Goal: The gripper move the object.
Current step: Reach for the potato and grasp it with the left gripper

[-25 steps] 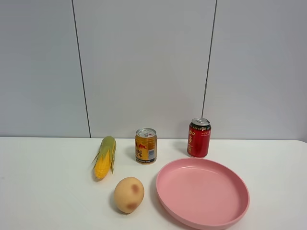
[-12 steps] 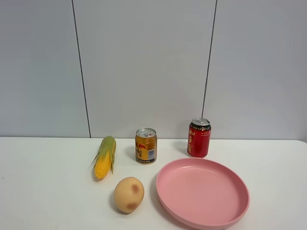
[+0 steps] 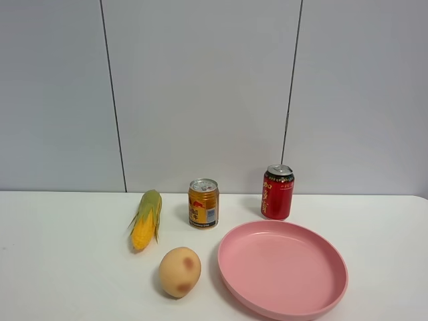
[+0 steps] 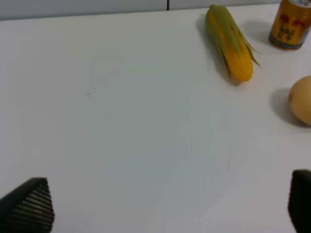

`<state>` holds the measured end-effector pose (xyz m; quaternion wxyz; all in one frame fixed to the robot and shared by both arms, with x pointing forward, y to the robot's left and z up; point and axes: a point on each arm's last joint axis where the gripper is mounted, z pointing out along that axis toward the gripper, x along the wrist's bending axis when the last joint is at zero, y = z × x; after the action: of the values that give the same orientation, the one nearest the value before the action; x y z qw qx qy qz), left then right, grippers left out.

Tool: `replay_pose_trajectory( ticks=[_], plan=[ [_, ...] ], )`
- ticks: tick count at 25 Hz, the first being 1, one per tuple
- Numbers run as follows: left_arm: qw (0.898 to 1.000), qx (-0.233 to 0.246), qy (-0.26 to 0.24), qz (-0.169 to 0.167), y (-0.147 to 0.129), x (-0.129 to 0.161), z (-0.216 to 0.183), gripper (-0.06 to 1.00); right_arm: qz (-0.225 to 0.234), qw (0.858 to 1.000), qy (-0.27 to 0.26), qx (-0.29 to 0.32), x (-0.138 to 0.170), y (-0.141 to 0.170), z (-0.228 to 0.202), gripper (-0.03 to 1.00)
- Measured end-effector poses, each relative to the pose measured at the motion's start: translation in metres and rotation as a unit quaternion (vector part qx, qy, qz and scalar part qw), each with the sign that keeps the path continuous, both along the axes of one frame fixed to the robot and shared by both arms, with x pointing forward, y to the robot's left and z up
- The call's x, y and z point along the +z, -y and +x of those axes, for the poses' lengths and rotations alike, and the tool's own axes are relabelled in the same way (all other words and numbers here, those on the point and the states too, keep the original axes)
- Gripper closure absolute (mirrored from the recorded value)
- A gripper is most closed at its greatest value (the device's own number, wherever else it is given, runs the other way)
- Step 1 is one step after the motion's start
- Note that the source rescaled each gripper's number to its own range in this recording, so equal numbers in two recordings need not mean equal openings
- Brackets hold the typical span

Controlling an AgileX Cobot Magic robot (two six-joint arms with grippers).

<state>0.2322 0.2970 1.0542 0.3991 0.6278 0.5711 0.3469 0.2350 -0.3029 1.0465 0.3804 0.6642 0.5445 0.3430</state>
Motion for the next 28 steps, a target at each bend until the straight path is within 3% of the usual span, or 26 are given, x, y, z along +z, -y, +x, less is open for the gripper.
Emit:
replay_pose_trajectory(
  ticks=[4, 7, 12, 16, 18, 21, 24, 28],
  plan=[
    [0.999, -0.019, -0.012, -0.032, 0.006, 0.011, 0.002, -0.06, 0.000, 1.000, 0.000, 0.000, 0.000, 0.000, 0.000, -0.03],
    [0.998, -0.052, -0.003, -0.046, 0.013, 0.044, 0.009, -0.06, 0.000, 1.000, 0.000, 0.000, 0.000, 0.000, 0.000, -0.03],
    [0.989, -0.127, 0.070, -0.016, 0.025, 0.123, 0.045, -0.06, 0.000, 1.000, 0.000, 0.000, 0.000, 0.000, 0.000, -0.03],
    [0.972, -0.214, 0.085, 0.035, 0.038, 0.160, 0.092, -0.06, 0.000, 1.000, 0.000, 0.000, 0.000, 0.000, 0.000, -0.03],
    [0.962, -0.255, 0.083, 0.057, 0.044, 0.165, 0.119, -0.06, 0.000, 1.000, 0.000, 0.000, 0.000, 0.000, 0.000, -0.03],
    [0.947, -0.310, 0.049, 0.063, 0.054, 0.159, 0.163, -0.06, 0.000, 1.000, 0.000, 0.000, 0.000, 0.000, 0.000, -0.03],
    [0.930, -0.361, -0.042, 0.057, 0.067, 0.133, 0.213, -0.06, 0.000, 1.000, 0.000, 0.000, 0.000, 0.000, 0.000, -0.03],
    [0.893, -0.416, -0.158, 0.070, 0.096, 0.095, 0.261, -0.06, 0.000, 1.000, 0.000, 0.000, 0.000, 0.000, 0.000, -0.03]
  ],
)
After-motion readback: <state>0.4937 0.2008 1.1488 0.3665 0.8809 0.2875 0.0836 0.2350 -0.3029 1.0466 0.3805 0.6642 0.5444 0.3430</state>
